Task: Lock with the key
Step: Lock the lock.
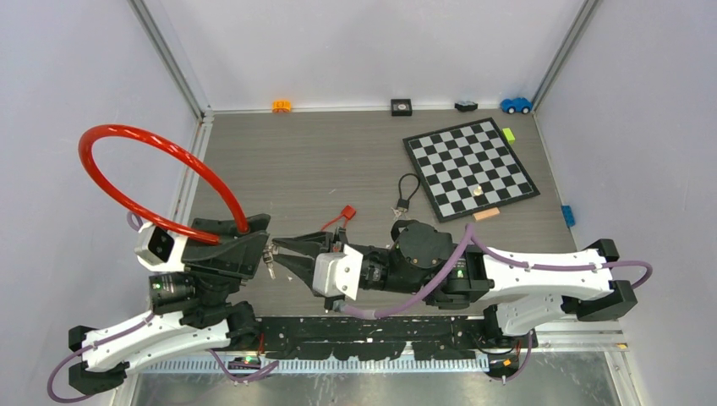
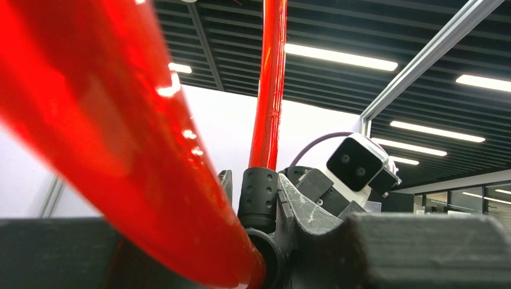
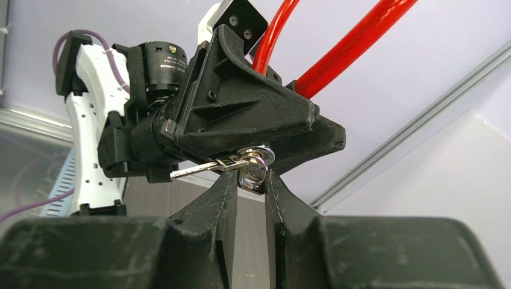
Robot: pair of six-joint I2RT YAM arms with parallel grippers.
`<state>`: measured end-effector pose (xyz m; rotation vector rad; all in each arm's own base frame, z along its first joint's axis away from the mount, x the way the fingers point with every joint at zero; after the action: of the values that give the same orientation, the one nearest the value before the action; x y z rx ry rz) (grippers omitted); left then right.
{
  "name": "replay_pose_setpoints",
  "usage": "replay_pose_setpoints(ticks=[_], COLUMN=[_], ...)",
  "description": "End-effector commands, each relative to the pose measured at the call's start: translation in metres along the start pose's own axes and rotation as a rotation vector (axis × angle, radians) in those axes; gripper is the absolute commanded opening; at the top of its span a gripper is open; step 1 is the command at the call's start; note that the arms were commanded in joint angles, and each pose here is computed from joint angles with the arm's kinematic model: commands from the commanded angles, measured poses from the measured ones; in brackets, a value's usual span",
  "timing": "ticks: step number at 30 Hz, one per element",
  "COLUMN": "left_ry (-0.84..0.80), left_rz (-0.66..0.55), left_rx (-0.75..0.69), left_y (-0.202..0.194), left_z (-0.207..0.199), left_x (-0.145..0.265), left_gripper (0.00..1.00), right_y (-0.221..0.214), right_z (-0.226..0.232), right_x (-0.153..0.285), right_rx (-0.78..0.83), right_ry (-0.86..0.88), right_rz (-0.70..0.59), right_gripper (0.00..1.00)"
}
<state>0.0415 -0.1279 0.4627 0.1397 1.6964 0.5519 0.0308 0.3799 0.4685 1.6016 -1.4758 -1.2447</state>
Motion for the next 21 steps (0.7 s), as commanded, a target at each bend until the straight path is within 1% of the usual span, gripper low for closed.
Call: replay_pose_setpoints(ticks=[1, 11, 16, 18, 21], left_ry=[0.024, 0.023, 0.023, 0.023, 0.025], left_rz=[-0.097, -0.098, -0.097, -0.096, -0.097], left_rx=[-0.015, -0.014, -0.017, -0.017, -0.018], left_y=[0.023, 0.023, 0.024, 0.024, 0.024], left_z=[0.002, 0.001, 0.001, 0.001, 0.002], left_x=[-0.006, -0.007, -0.007, -0.007, -0.007], left_gripper=[0.00, 0.00, 0.00, 0.00, 0.00], right_y=[0.017, 0.025, 0.028, 0.028, 0.026], right_z=[0.006, -0.003, -0.011, -0.013, -0.012], right_x=[0.001, -0.003, -0.004, -0.003, -0.001], right_rx=[-0.179, -0.472, -0.654, -0.684, -0.655], right_ry=[0.009, -0.069, -0.054, -0.044, -0.028], right_rz=[-0.025, -0.028, -0.030, -0.034, -0.035], right_gripper=[0.01, 0.01, 0.01, 0.01, 0.01])
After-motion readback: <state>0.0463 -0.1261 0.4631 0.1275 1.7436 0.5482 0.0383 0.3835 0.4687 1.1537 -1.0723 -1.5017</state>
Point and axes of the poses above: each gripper's point midway between its finger pads, its own x axis back along the fingers, its own z axis along the line the jaws close on, y = z × x, the point moved 6 cm from there along x, back along the fingers, and after that the axes turned 15 degrees about -x, right-handed, at the moved point
